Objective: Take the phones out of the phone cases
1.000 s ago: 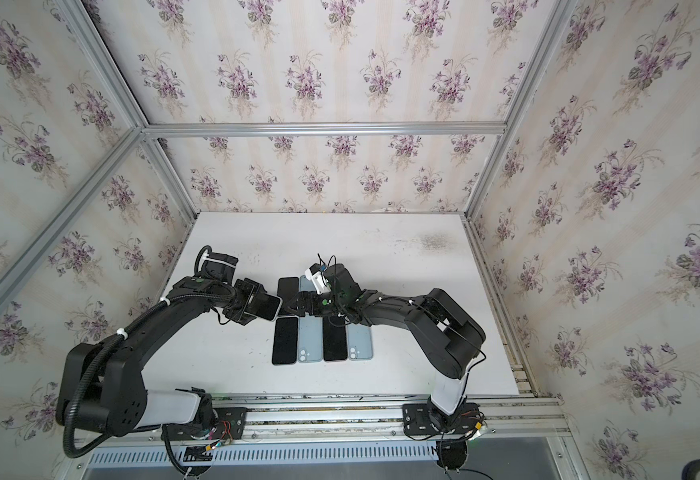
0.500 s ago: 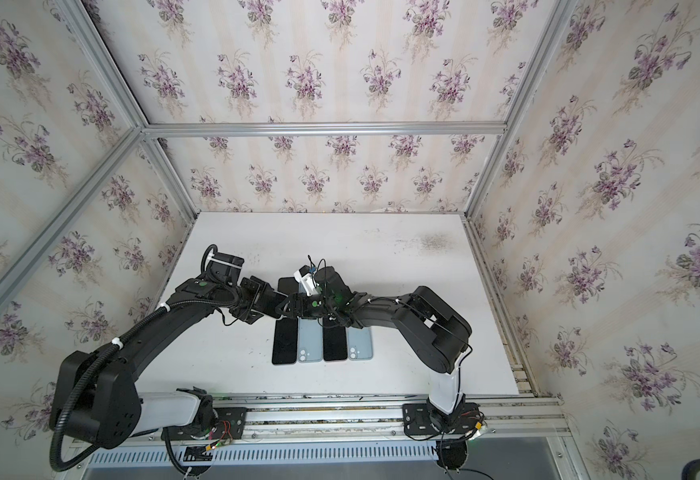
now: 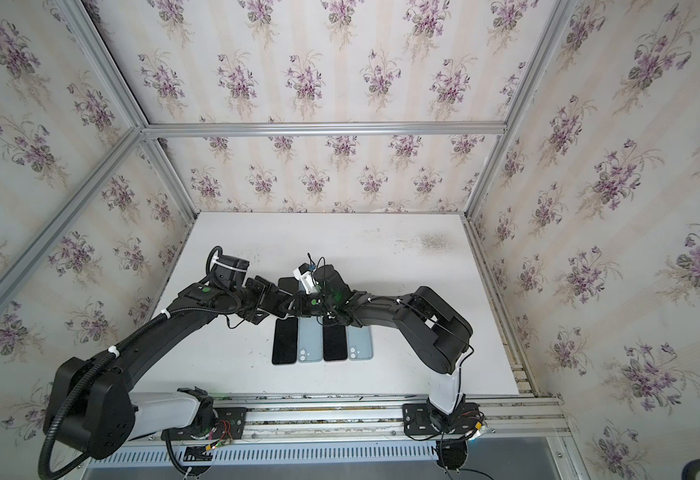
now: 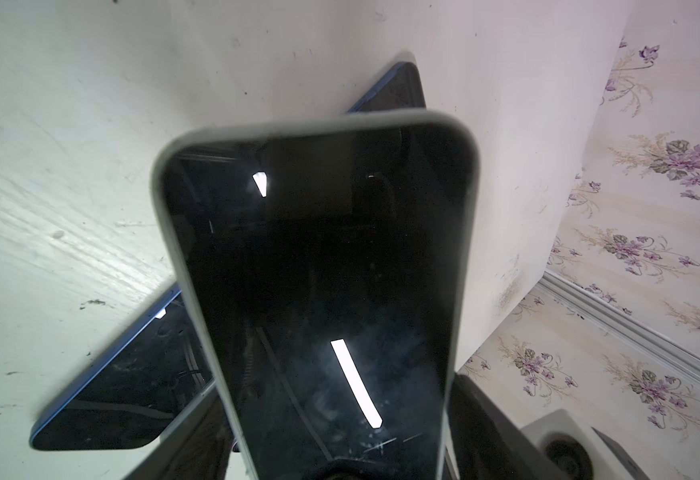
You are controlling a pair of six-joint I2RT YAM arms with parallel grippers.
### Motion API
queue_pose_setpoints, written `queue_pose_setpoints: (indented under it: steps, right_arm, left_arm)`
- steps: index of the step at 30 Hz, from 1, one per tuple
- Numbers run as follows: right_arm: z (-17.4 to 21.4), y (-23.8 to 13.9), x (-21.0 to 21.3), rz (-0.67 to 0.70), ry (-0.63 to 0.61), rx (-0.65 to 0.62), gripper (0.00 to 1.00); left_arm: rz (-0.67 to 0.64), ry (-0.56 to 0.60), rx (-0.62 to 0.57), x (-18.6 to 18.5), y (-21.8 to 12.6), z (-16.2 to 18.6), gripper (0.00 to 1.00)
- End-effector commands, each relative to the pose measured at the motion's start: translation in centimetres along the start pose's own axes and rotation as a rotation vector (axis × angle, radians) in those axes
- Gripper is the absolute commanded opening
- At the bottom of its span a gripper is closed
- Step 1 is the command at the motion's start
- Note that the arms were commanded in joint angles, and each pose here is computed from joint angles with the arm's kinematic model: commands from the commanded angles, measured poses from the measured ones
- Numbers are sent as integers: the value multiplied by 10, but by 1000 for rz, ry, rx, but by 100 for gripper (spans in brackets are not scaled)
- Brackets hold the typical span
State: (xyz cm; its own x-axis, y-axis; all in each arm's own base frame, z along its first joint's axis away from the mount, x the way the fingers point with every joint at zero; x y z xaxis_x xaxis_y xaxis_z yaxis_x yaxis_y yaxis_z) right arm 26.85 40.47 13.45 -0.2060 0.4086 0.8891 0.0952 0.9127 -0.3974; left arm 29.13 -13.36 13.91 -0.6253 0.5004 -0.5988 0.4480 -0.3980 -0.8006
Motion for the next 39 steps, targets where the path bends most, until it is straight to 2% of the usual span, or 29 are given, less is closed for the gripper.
queue_pose_setpoints:
  steps: [1, 6, 10, 13, 17, 19, 23, 26, 31, 35, 39]
  right_arm:
    - [-6, -9, 19, -26, -76, -2, 4]
    - [-8, -37, 17, 21, -122, 14, 0]
    - [-9, -76, 11, 123, -211, 54, 0]
    - [-7, -108, 10, 183, -291, 115, 0]
    - [-4, -139, -2, 315, -440, 214, 0]
    - [0, -149, -10, 381, -531, 279, 0]
    - [-5, -162, -15, 452, -691, 352, 0]
    - [-11, -171, -16, 506, -807, 384, 0]
    - [-16, -184, -15, 553, -997, 456, 0]
    - [-11, -191, -5, 510, -1168, 505, 0]
    - [-8, -197, 1, 487, -1277, 560, 0]
  left_arm:
    - [89, 21, -23, -19, -5, -3, 77]
    - [141, 100, -121, -30, -27, -12, 98]
    - [179, 240, -241, -45, -52, -29, 100]
    - [183, 435, -330, -65, -69, -43, 100]
    - [238, 839, -369, -114, -90, -43, 100]
    - [273, 1026, -331, -134, -86, -37, 100]
    - [446, 1386, -242, -164, -94, -5, 100]
    - [526, 1578, -214, -168, -101, 15, 100]
    - [595, 1820, -155, -154, -103, 41, 99]
    - [616, 1999, -84, -135, -94, 60, 99]
    - [628, 2096, 18, -118, -82, 78, 98]
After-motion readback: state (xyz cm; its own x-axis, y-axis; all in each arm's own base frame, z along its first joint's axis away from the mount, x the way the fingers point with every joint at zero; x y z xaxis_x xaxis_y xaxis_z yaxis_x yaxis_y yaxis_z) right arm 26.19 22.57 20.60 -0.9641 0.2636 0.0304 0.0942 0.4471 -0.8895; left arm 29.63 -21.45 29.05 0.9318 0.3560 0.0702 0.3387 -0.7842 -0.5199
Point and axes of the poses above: each gripper's point midway between its finger pads, its own y axis out along the fingers, its own x axis along the line the jaws close on, z = x × y, the point moved 2 cm from there along -y, back along the fingers, and after that the axes turned 10 degrees about y, right-handed, at the moved point
